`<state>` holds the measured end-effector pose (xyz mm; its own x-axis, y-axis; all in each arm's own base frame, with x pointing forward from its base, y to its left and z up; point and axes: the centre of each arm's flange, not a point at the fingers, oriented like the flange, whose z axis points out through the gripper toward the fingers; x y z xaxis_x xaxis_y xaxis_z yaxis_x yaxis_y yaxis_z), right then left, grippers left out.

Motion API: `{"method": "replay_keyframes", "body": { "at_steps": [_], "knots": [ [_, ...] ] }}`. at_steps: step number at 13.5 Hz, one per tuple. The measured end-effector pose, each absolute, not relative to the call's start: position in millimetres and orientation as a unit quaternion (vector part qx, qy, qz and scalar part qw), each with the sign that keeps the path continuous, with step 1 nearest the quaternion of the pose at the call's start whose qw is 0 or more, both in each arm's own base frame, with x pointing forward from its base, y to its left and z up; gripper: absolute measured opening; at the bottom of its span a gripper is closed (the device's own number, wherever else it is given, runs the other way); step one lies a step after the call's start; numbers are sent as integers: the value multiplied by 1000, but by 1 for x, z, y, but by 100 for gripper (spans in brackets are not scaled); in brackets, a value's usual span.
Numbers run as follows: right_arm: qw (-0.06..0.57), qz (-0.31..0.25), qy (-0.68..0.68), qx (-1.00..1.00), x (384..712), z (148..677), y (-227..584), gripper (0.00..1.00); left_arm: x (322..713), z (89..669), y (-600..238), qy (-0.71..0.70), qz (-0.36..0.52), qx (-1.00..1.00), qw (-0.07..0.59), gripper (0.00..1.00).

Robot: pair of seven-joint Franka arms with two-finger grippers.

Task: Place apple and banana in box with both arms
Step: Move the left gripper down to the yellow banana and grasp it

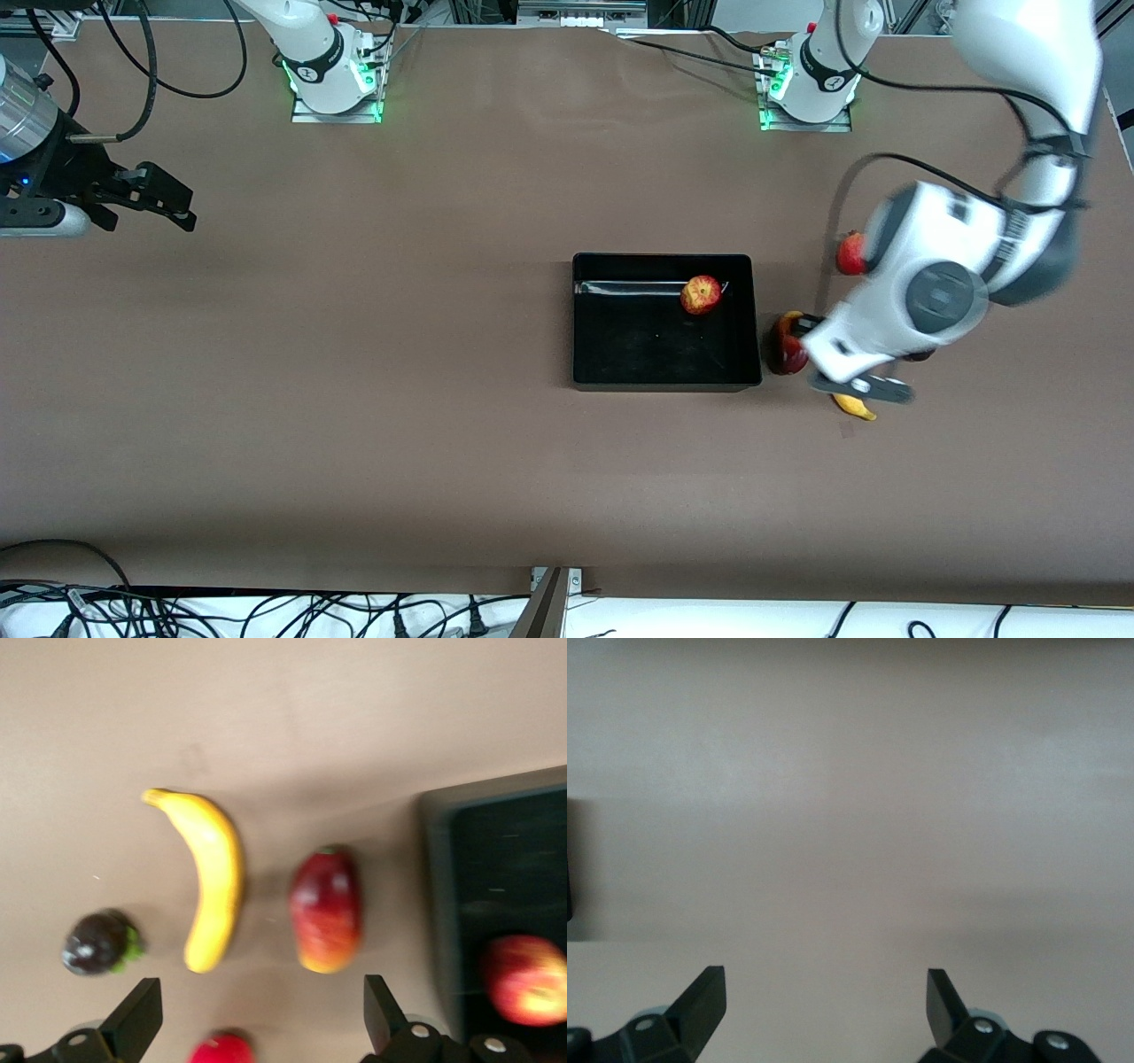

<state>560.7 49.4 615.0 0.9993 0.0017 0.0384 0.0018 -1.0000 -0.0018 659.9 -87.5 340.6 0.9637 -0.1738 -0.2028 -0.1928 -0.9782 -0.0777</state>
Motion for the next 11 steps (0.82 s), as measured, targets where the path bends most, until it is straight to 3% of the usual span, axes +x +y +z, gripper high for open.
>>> {"method": "replay_keyframes", "body": {
  "at_steps": [4,8,11],
  "knots": [
    [1,-19,-1,-1000,561,615,50,100,656,256,-52,133,79,-988,19,100],
    [1,-19,-1,-1000,561,615,49,100,639,211,-26,155,58,-986,3,100],
    [1,-19,-1,-1000,561,615,49,100,630,191,-20,155,43,-987,-5,67]
  ]
}}
